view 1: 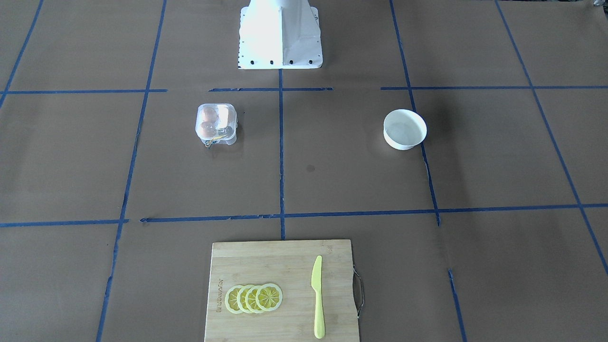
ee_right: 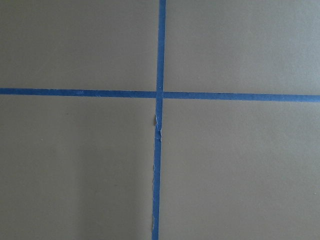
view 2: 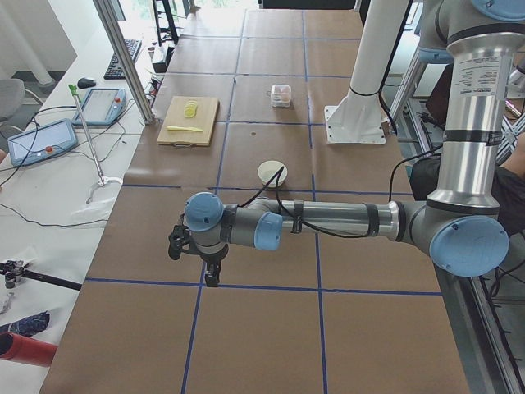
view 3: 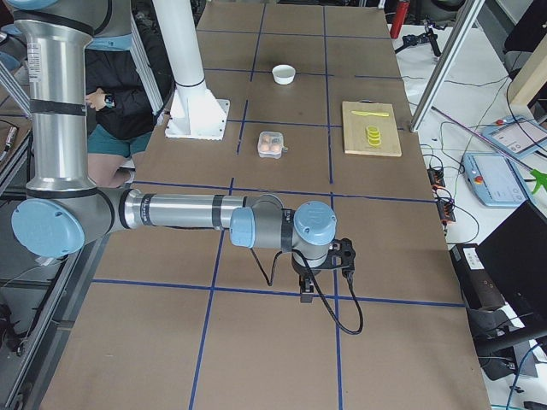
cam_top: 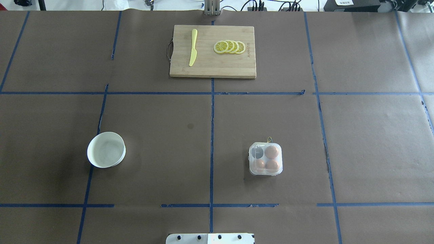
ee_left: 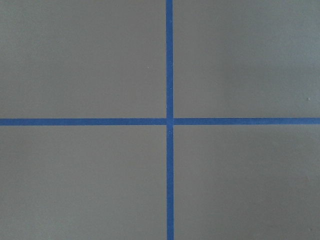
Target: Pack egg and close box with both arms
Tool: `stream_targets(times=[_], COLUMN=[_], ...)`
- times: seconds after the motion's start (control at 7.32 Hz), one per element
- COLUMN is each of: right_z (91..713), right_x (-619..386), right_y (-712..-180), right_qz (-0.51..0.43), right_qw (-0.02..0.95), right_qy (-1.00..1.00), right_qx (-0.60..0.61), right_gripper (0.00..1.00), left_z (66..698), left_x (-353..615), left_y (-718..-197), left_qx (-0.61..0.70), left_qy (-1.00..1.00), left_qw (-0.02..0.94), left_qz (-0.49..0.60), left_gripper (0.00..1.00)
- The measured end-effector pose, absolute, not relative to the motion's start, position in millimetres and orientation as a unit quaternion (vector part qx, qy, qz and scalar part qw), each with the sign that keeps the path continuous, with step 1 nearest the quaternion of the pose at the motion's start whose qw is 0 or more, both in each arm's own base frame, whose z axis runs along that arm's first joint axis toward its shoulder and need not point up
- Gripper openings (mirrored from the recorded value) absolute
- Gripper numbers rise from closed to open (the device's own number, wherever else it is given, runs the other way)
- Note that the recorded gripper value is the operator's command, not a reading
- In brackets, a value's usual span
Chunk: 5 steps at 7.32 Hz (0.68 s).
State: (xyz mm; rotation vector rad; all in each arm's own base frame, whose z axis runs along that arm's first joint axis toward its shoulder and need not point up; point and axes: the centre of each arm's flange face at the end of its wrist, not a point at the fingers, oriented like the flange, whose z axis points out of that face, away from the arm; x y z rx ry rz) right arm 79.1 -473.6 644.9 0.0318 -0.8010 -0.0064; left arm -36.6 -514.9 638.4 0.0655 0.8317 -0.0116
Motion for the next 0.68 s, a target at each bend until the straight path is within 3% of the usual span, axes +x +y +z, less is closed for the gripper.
stream_targets(times=[0.68], right_z=[638.9], right_x=[77.5], right_y=[-475.7], right_qz=[-0.008], right_qw=[0.919], right_qy=[-0.395], right_qx=[0.022], right_gripper=[1.00], left_z=[636.5], left_x=[-36.2], left_y=[-516.0], left_qx=[0.033], left_qy=[0.404], left_qw=[0.914], left_qz=[-0.005], left_gripper=[1.00])
